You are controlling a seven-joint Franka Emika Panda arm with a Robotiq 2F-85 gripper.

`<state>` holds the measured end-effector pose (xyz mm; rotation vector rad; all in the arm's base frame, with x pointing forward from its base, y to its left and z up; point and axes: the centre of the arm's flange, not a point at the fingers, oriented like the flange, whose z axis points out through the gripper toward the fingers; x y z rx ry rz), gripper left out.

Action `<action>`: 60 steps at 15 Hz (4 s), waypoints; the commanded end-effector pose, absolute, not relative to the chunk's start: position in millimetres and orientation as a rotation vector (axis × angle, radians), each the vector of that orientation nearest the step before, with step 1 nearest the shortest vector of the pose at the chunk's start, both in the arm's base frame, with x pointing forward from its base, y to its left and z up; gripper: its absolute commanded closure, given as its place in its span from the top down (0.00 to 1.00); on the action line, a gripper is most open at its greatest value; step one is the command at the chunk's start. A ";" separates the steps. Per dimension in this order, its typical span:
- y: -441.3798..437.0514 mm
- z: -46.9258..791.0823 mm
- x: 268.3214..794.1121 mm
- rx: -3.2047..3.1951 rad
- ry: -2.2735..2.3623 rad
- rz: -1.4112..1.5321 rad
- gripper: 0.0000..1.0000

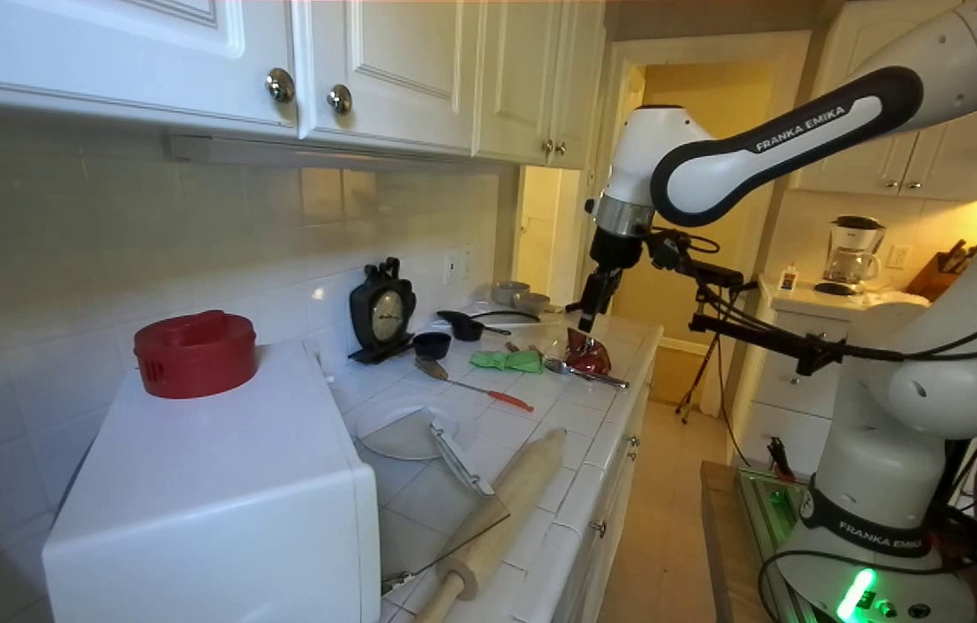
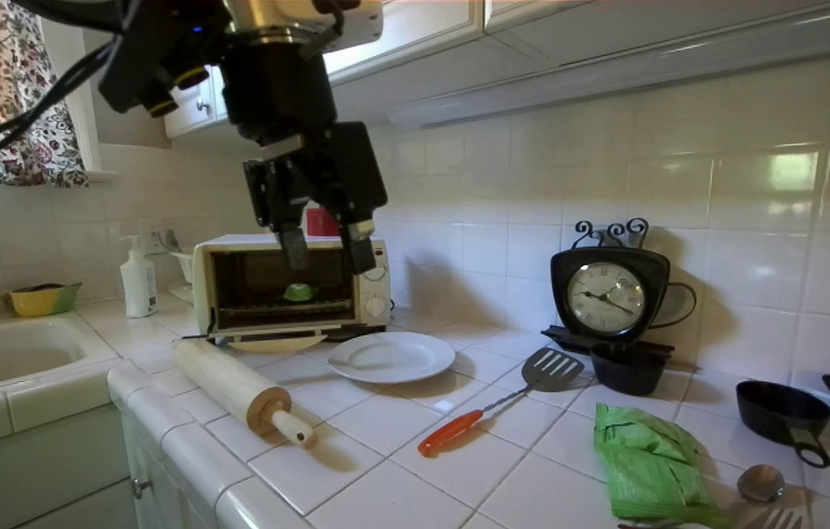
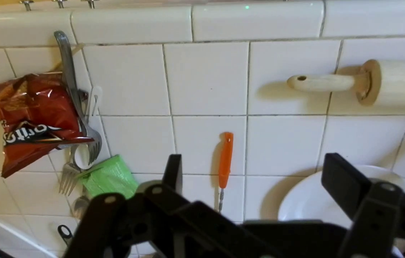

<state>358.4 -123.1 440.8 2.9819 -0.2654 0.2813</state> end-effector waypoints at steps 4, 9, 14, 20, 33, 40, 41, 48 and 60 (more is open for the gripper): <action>-187.3 413.0 402.9 3.099 -0.434 0.315 1.00; -202.5 398.3 434.6 3.165 -0.585 0.284 1.00; -197.3 395.1 425.9 3.138 -0.578 0.277 1.00; -208.1 370.6 446.6 3.151 -0.544 0.218 1.00; -219.0 303.4 544.0 3.127 -0.507 0.103 1.00; -178.3 271.7 569.5 3.119 -0.585 0.178 1.00; -174.0 268.8 569.3 3.116 -0.605 0.192 1.00; -156.9 265.8 551.2 3.106 -0.739 0.238 1.00; -187.4 272.3 489.7 3.127 -0.677 0.117 1.00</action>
